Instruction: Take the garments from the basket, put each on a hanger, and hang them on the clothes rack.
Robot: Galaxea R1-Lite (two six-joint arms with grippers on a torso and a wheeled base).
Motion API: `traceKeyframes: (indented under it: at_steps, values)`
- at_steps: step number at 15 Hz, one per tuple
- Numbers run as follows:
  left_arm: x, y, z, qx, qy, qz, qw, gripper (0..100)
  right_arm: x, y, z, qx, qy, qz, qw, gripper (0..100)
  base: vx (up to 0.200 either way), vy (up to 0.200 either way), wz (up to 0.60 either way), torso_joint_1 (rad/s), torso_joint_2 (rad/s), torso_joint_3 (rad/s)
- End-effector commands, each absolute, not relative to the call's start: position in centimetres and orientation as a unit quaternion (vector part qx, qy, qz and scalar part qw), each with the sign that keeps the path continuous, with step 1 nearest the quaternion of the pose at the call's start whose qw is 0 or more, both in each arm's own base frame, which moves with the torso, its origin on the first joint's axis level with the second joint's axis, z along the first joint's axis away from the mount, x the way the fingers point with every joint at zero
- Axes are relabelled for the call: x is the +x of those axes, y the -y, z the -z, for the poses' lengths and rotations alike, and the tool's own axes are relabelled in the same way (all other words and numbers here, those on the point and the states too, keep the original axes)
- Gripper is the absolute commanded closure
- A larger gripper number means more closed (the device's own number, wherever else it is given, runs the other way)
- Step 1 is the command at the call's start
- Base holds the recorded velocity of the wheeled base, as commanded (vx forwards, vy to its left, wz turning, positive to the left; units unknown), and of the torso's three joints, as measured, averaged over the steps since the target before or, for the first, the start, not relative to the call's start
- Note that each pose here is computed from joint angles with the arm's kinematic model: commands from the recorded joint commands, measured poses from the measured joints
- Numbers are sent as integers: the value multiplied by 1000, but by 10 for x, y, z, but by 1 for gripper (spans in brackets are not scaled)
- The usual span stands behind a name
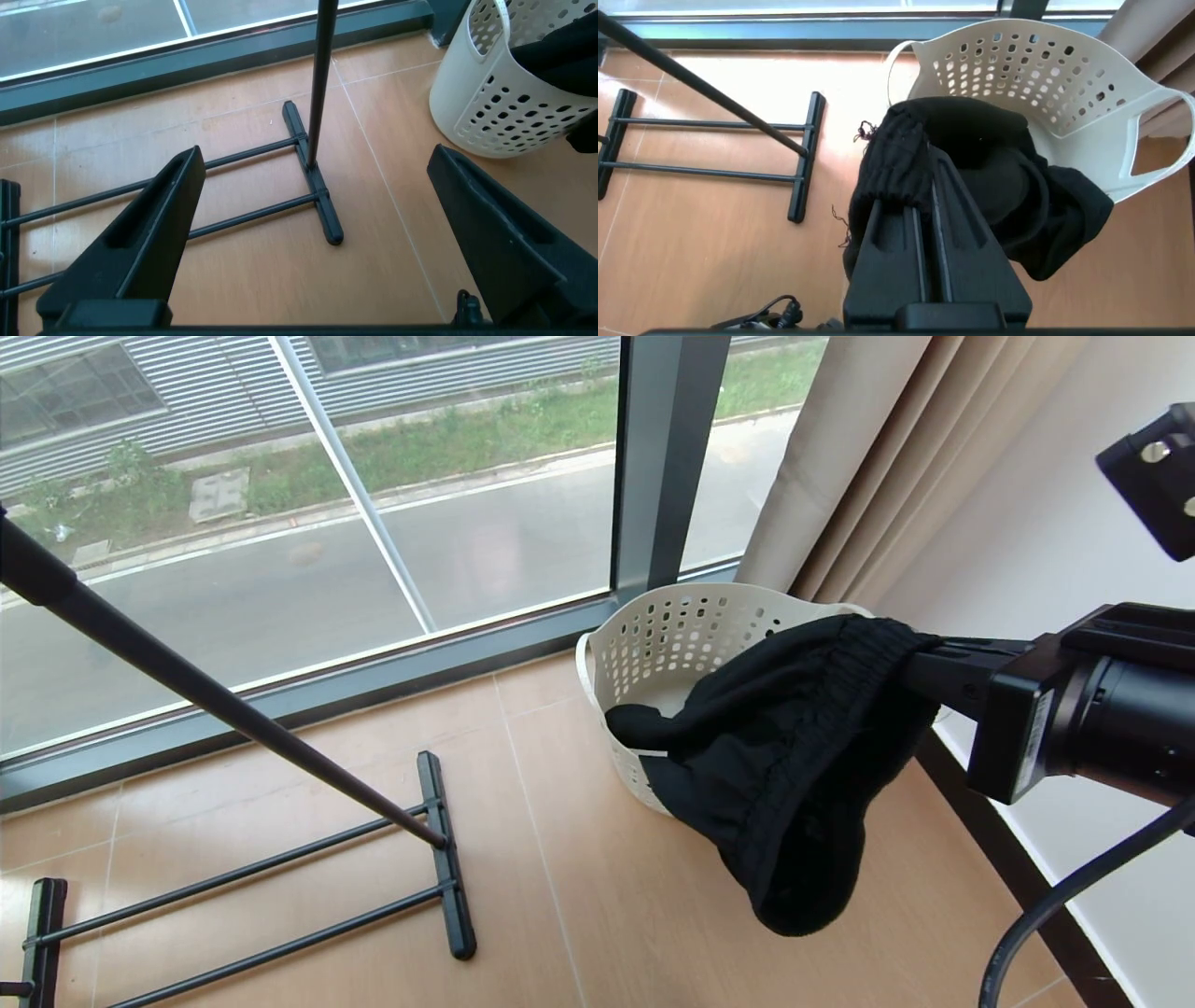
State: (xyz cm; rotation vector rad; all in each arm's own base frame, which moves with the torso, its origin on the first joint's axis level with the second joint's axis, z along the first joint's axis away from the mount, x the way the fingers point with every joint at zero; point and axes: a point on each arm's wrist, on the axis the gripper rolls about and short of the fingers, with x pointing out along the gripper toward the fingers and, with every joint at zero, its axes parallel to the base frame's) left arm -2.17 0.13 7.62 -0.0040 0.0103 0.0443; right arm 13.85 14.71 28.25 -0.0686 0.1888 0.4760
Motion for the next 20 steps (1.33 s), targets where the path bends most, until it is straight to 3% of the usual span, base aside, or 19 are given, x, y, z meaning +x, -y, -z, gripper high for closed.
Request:
traceKeyframes:
  at_steps: [1, 20]
  values:
    - [-22, -1, -76, -2, -5, -22, 1000, 0, 131, -140, -285, -24, -86, -238, 967, 100, 0, 0, 0, 0, 0, 0]
    - [-22, -1, -76, -3, -5, -21, 1000, 0, 139, -149, -263, -54, -121, -234, 963, 100, 0, 0, 0, 0, 3, 174]
